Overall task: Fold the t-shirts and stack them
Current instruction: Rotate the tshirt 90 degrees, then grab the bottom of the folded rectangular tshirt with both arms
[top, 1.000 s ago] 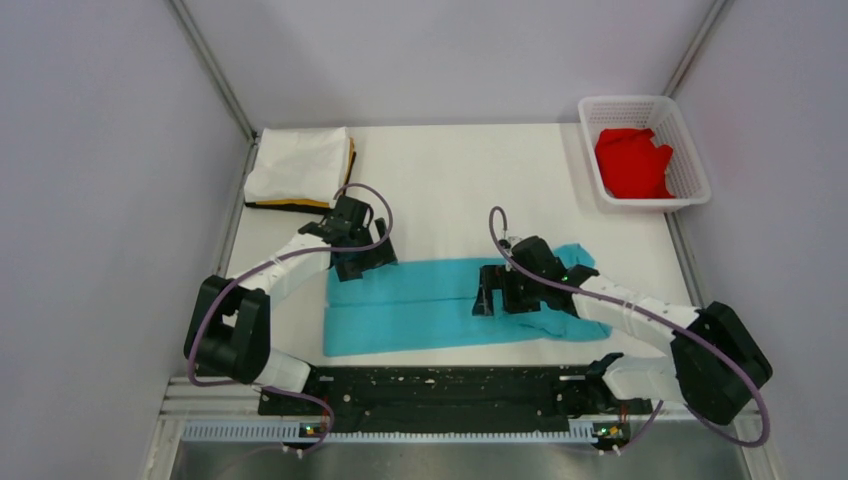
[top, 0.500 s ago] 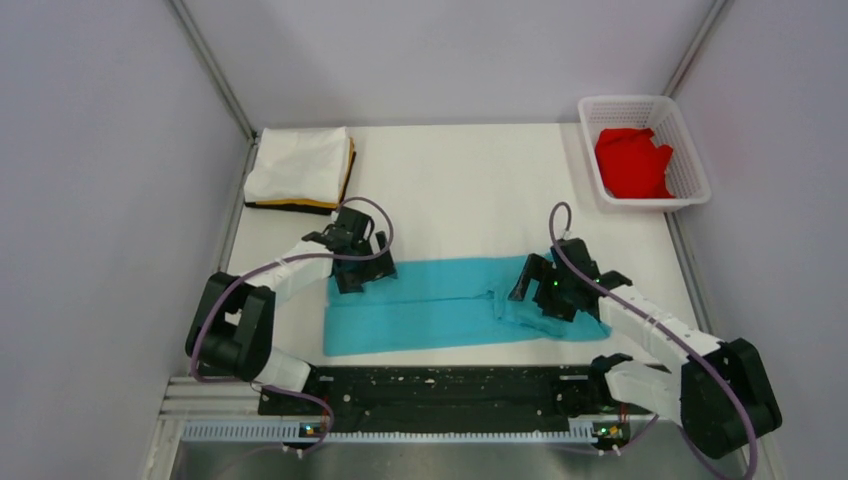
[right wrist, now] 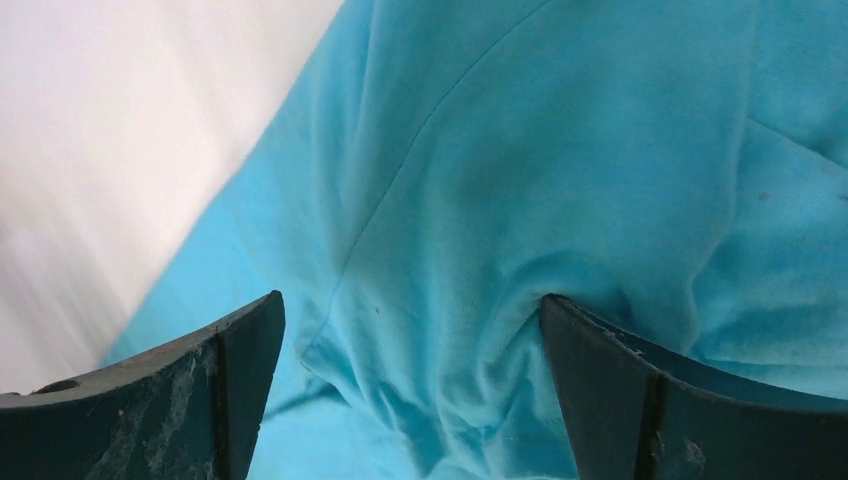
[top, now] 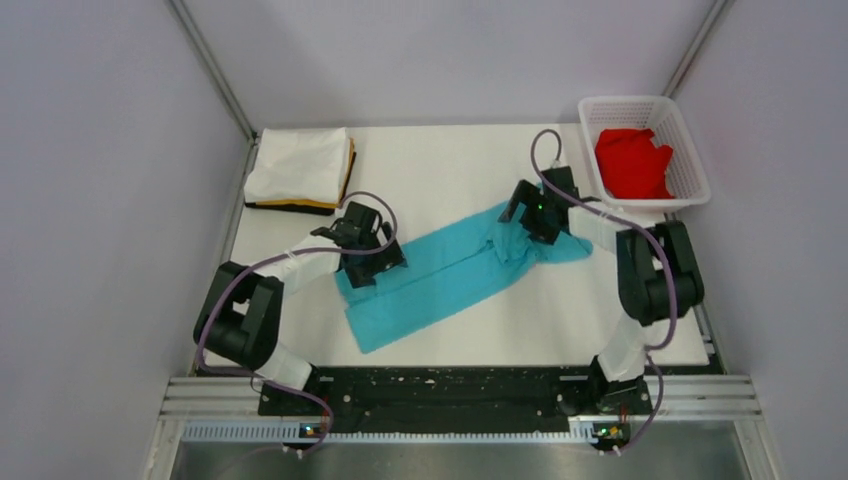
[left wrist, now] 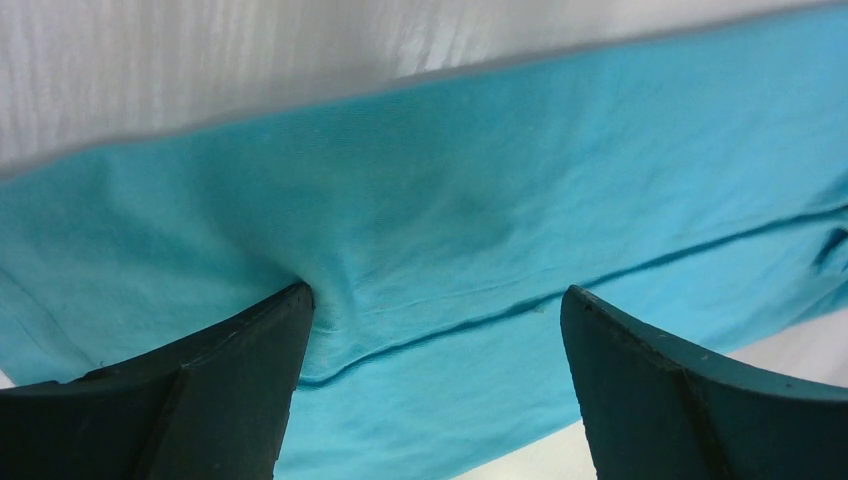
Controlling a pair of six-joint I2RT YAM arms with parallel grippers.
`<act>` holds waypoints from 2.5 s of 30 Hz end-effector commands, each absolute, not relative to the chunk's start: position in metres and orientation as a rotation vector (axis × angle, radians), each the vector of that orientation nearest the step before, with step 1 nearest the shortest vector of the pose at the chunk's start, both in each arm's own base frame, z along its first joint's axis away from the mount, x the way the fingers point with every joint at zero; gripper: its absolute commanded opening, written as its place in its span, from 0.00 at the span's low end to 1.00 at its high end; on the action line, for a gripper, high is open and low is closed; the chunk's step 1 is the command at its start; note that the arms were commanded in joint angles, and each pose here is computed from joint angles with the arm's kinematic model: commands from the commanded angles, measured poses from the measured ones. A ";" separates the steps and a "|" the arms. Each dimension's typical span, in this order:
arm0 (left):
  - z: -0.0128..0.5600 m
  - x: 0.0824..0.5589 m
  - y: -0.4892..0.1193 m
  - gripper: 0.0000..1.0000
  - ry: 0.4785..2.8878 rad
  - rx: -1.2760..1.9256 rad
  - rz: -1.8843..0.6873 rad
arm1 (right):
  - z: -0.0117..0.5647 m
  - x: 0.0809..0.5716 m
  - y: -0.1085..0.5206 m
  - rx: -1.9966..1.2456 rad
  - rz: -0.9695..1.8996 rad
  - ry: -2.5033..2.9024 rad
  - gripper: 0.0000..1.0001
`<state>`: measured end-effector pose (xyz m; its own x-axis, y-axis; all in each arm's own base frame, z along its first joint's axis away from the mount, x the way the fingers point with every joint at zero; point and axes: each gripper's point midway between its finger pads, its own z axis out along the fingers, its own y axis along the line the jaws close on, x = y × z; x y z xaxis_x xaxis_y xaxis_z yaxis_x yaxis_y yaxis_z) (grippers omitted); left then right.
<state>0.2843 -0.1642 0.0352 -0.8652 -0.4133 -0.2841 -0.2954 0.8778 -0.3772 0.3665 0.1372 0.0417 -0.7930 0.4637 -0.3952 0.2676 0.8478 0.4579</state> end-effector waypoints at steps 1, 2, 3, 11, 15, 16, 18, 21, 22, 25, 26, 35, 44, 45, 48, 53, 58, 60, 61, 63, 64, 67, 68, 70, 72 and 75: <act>0.034 0.298 -0.193 0.99 2.665 -0.645 -0.575 | 0.024 0.447 0.141 0.377 0.491 2.483 0.98; 0.036 0.301 -0.200 0.99 2.659 -0.662 -0.599 | 0.023 0.463 0.147 0.346 0.508 2.479 0.98; 0.036 0.302 -0.208 0.99 2.659 -0.683 -0.620 | 0.024 0.479 0.154 0.311 0.530 2.473 0.98; 0.039 0.286 -0.270 0.99 2.667 -0.652 -0.641 | 0.023 0.543 0.218 -0.392 0.655 2.440 0.98; 0.032 0.266 -0.295 0.99 2.704 -0.697 -0.642 | 0.039 0.553 0.260 -0.679 0.729 2.305 0.97; 0.029 0.260 -0.301 0.99 2.714 -0.697 -0.644 | 0.042 0.553 0.271 -0.736 0.762 2.268 0.97; 0.025 0.253 -0.316 0.99 2.727 -0.695 -0.688 | 0.044 0.552 0.290 -0.824 0.783 2.211 0.98; 0.021 0.250 -0.335 0.99 2.734 -0.690 -0.713 | 0.042 0.548 0.317 -0.957 0.771 2.129 0.99; 0.022 0.251 -0.341 0.99 2.731 -0.687 -0.725 | 0.040 0.548 0.323 -0.989 0.763 2.109 0.99; 0.023 0.251 -0.357 0.99 2.740 -0.650 -0.719 | 0.048 0.558 0.335 -0.992 0.730 2.048 0.99; 0.024 0.251 -0.358 0.99 2.743 -0.638 -0.711 | 0.052 0.564 0.336 -0.970 0.712 2.036 0.99; 0.079 0.235 -0.337 0.99 2.618 -0.463 -0.679 | 0.225 0.613 0.303 -0.652 0.406 1.819 0.99; 0.094 0.202 -0.254 0.99 2.591 -0.315 -0.398 | 0.270 0.509 0.209 -0.168 0.265 2.026 0.99; 0.090 0.196 -0.249 0.99 2.609 -0.286 -0.387 | 0.259 0.487 0.198 -0.119 0.265 2.075 0.99; 0.080 0.176 -0.247 0.98 2.670 -0.204 -0.454 | 0.191 0.403 0.170 0.013 0.300 2.271 0.99; 0.060 0.160 -0.254 0.89 2.699 -0.195 -0.591 | 0.144 0.304 0.155 0.141 0.465 2.383 0.99; 0.036 0.163 -0.254 0.77 2.691 -0.196 -0.582 | 0.133 0.258 0.146 0.183 0.555 2.378 0.99; 0.031 0.164 -0.258 0.72 2.695 -0.195 -0.589 | 0.127 0.249 0.141 0.197 0.543 2.387 0.98; 0.028 0.164 -0.261 0.69 2.699 -0.190 -0.599 | 0.125 0.245 0.140 0.197 0.541 2.394 0.98; 0.023 0.163 -0.264 0.59 2.714 -0.192 -0.603 | 0.120 0.237 0.137 0.204 0.535 2.414 0.98; 0.022 0.163 -0.264 0.54 2.723 -0.193 -0.600 | 0.117 0.234 0.136 0.206 0.534 2.422 0.98; 0.017 0.159 -0.263 0.39 2.741 -0.210 -0.594 | 0.114 0.227 0.131 0.210 0.514 2.444 0.98; 0.016 0.157 -0.260 0.38 2.741 -0.220 -0.594 | 0.113 0.226 0.130 0.212 0.508 2.448 0.98; 0.016 0.154 -0.259 0.38 2.740 -0.220 -0.614 | 0.112 0.224 0.128 0.214 0.501 2.451 0.98; 0.018 0.151 -0.258 0.38 2.742 -0.220 -0.630 | 0.110 0.222 0.127 0.220 0.498 2.456 0.98; 0.015 0.148 -0.256 0.36 2.753 -0.219 -0.623 | 0.107 0.218 0.129 0.220 0.510 2.468 0.98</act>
